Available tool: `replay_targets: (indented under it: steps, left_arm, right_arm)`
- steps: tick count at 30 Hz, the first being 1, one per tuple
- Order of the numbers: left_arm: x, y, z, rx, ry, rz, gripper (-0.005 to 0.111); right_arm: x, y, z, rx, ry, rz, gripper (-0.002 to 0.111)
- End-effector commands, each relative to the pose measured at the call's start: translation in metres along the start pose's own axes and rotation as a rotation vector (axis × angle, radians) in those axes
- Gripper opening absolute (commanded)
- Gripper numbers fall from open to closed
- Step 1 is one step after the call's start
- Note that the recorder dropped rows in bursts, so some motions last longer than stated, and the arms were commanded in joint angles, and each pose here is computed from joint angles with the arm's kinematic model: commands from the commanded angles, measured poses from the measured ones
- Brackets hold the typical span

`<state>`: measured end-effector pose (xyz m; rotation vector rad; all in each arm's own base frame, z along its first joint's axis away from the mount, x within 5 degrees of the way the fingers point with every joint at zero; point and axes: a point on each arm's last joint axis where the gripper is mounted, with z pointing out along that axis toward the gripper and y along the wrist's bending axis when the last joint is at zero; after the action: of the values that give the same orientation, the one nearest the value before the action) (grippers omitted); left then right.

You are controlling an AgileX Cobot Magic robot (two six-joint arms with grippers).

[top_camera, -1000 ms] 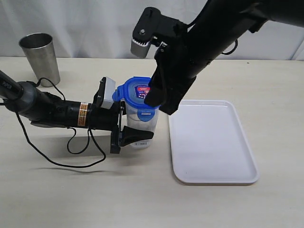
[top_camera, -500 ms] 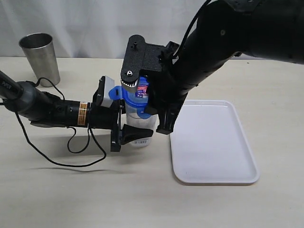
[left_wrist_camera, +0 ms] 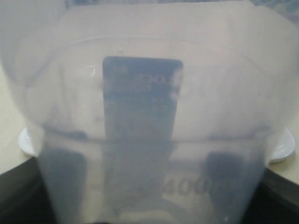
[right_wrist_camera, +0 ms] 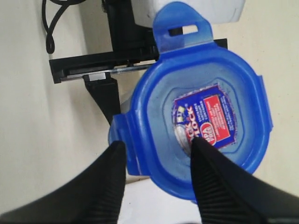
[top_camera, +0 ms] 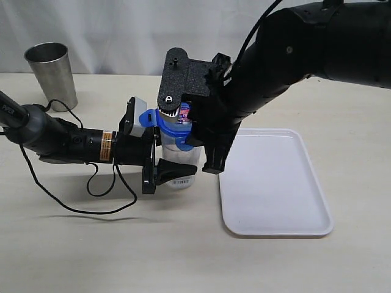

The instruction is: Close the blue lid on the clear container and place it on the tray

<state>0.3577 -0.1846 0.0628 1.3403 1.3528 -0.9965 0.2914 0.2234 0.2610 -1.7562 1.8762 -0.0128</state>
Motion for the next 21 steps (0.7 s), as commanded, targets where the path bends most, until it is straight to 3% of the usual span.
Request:
replay_targets:
  steps: [1,7,21]
  left_arm:
    - [0.001,0.0,0.001,0.014,0.003,0.02,0.0]
    - [0.001,0.0,0.001,0.014,0.003,0.02,0.0]
    - [0.001,0.0,0.001,0.014,0.003,0.02,0.0]
  right_arm:
    - [0.002,0.007,0.008,-0.027,0.035,-0.04,0.042]
    - [-0.012,0.019,0.005,-0.025,0.017,-0.107,0.042]
    - [-0.003,0.018,0.012,-0.016,0.124,-0.149,0.042]
